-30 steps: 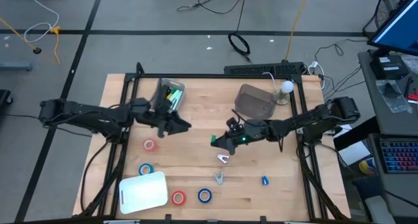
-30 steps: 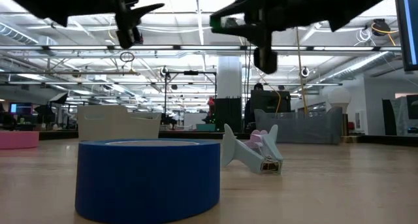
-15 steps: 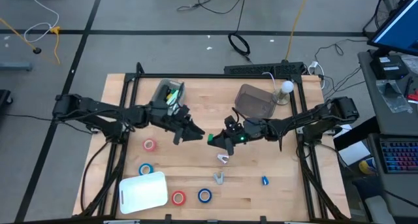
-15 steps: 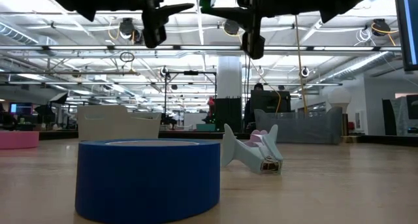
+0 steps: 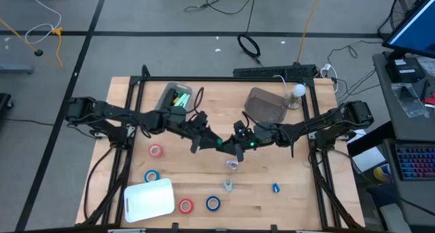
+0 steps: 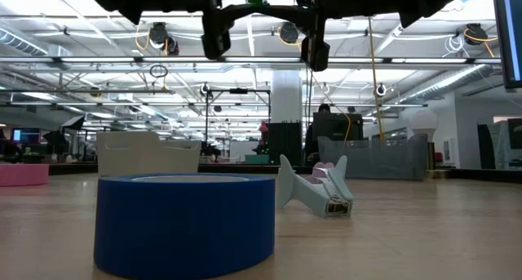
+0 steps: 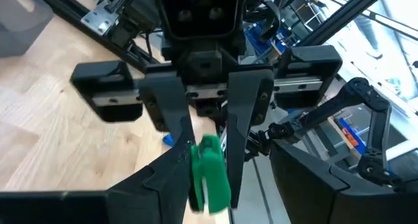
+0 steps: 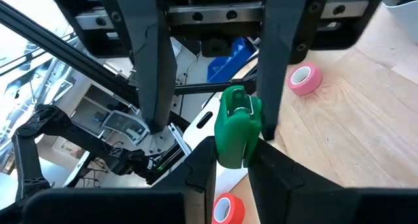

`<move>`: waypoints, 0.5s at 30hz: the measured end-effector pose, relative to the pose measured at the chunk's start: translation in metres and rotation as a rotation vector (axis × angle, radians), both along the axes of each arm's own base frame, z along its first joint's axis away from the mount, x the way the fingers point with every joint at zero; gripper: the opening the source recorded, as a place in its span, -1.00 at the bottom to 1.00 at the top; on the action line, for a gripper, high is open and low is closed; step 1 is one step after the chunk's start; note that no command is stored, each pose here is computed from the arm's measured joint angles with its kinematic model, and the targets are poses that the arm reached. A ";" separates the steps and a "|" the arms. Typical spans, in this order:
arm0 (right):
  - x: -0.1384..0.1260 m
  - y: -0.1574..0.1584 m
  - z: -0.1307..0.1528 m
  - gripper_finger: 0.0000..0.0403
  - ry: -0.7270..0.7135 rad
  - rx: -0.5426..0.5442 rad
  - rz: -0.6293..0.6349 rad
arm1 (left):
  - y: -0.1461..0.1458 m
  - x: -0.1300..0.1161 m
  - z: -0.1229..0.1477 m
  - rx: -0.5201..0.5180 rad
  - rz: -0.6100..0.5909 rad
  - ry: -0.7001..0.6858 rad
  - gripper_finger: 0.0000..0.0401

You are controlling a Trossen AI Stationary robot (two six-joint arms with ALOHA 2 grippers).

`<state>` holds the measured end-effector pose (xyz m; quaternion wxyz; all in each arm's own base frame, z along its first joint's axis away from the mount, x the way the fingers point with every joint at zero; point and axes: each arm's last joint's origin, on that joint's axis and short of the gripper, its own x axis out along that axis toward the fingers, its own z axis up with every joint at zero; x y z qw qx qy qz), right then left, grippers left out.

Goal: Pick and place Stapler, Stapler remover, tape
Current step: Put the green stapler into the gray bin

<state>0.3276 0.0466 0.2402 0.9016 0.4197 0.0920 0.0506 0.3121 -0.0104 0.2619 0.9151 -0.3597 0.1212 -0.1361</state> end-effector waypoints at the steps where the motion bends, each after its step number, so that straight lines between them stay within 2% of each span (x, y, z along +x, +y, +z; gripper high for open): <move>1: 0.000 0.000 0.000 -0.68 0.000 0.000 0.000 | 0.000 0.002 0.000 0.000 -0.002 0.001 0.03; 11: 0.000 0.000 0.000 -0.68 0.001 -0.001 -0.002 | 0.000 0.008 -0.001 0.002 -0.016 0.012 0.02; 15: 0.000 0.000 0.000 -0.68 -0.006 0.000 -0.004 | 0.000 0.008 -0.001 0.007 -0.014 0.010 -0.13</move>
